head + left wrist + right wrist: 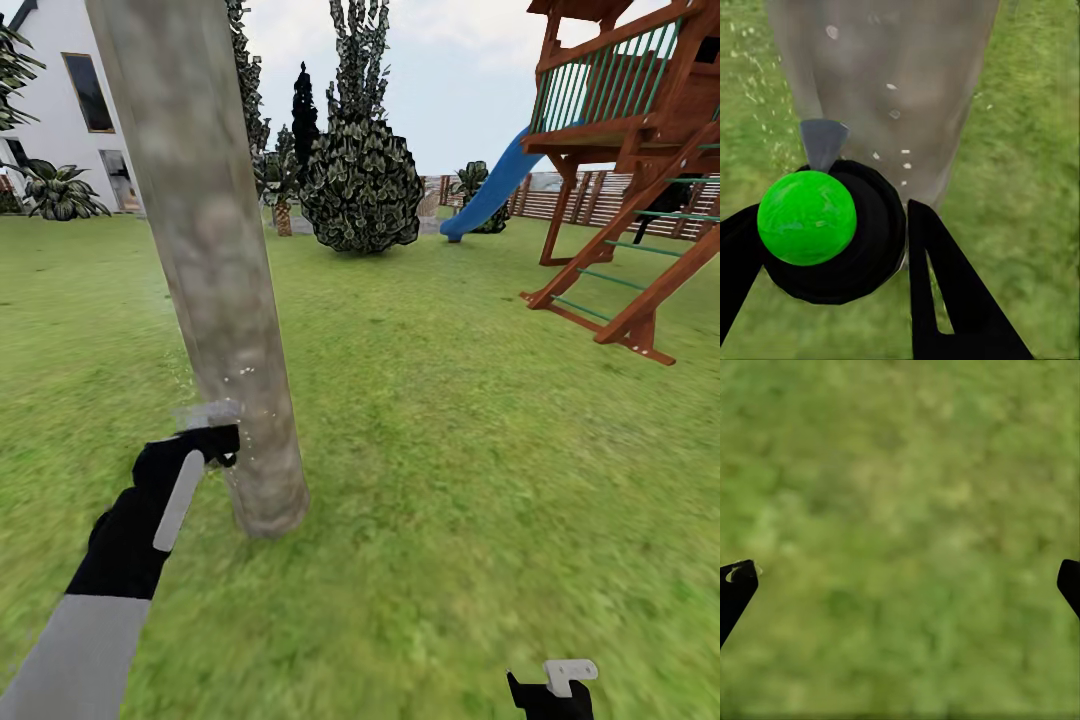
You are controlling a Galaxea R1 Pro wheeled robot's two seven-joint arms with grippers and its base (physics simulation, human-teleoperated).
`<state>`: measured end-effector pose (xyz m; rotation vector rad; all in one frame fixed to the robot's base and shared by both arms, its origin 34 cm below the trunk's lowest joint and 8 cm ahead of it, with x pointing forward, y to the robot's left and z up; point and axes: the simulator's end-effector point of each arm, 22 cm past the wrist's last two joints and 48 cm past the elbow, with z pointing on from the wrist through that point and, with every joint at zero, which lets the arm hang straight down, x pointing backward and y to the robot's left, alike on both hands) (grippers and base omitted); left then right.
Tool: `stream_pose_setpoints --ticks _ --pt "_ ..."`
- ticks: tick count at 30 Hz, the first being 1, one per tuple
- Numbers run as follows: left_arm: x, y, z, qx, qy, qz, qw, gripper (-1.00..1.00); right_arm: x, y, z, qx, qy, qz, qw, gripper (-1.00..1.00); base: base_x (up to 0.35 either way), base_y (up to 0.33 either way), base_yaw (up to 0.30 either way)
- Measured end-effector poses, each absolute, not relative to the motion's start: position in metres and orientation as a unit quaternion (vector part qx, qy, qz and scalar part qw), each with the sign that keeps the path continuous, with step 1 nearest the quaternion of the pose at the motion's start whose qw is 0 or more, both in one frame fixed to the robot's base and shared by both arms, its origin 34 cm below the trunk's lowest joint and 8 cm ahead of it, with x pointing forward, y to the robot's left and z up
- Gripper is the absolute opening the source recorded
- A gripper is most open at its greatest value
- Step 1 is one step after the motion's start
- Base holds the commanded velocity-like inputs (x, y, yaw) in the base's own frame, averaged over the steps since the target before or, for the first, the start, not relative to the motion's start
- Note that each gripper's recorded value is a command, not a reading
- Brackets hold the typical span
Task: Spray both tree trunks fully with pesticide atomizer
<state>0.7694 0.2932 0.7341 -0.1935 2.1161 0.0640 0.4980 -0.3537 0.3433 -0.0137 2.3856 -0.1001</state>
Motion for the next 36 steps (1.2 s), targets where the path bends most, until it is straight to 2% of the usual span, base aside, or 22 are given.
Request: stream_pose_setpoints --ticks 3,5,9,11,18,21,24,26,32,36 --pt "0.772 0.262 0.749 -0.058 0.871 0.017 0.487 -1.00 0.498 -0.354 0.343 -0.005 0.929 -0.039 0.368 1.00 0.000 0.000 0.000" --pt "0.773 0.270 0.760 -0.059 0.866 0.026 0.495 -1.00 0.498 -0.354 0.343 -0.005 0.929 -0.039 0.368 1.00 0.000 0.000 0.000" --pt "0.767 0.341 0.781 -0.100 0.863 0.063 0.491 -1.00 0.498 -0.353 0.343 -0.006 0.929 -0.039 0.368 1.00 0.000 0.000 0.000" --pt "0.767 0.346 0.784 -0.103 0.862 0.062 0.493 -1.00 0.498 -0.354 0.343 -0.005 0.929 -0.039 0.368 1.00 0.000 0.000 0.000" --pt "0.779 0.283 0.798 -0.079 0.860 0.012 0.504 -1.00 0.498 -0.354 0.343 -0.005 0.929 -0.039 0.368 1.00 0.000 0.000 0.000" --pt "0.778 0.301 0.798 -0.083 0.859 0.034 0.503 -1.00 0.498 -0.354 0.343 -0.005 0.929 -0.039 0.368 1.00 0.000 0.000 0.000" --pt "0.772 0.346 0.792 -0.094 0.860 0.073 0.496 -1.00 0.498 -0.353 0.343 -0.005 0.929 -0.039 0.368 1.00 0.000 0.000 0.000" --pt "0.772 0.350 0.792 -0.095 0.859 0.074 0.497 -1.00 0.498 -0.353 0.343 -0.005 0.929 -0.039 0.368 1.00 0.000 0.000 0.000" --pt "0.771 0.351 0.692 -0.109 0.883 0.074 0.451 -1.00 0.498 -0.353 0.343 -0.005 0.929 -0.039 0.367 1.00 0.000 0.000 0.000" --pt "0.766 0.328 0.604 -0.084 0.894 0.086 0.431 -1.00 0.497 -0.353 0.343 -0.005 0.929 -0.039 0.367 1.00 0.000 0.000 0.000"
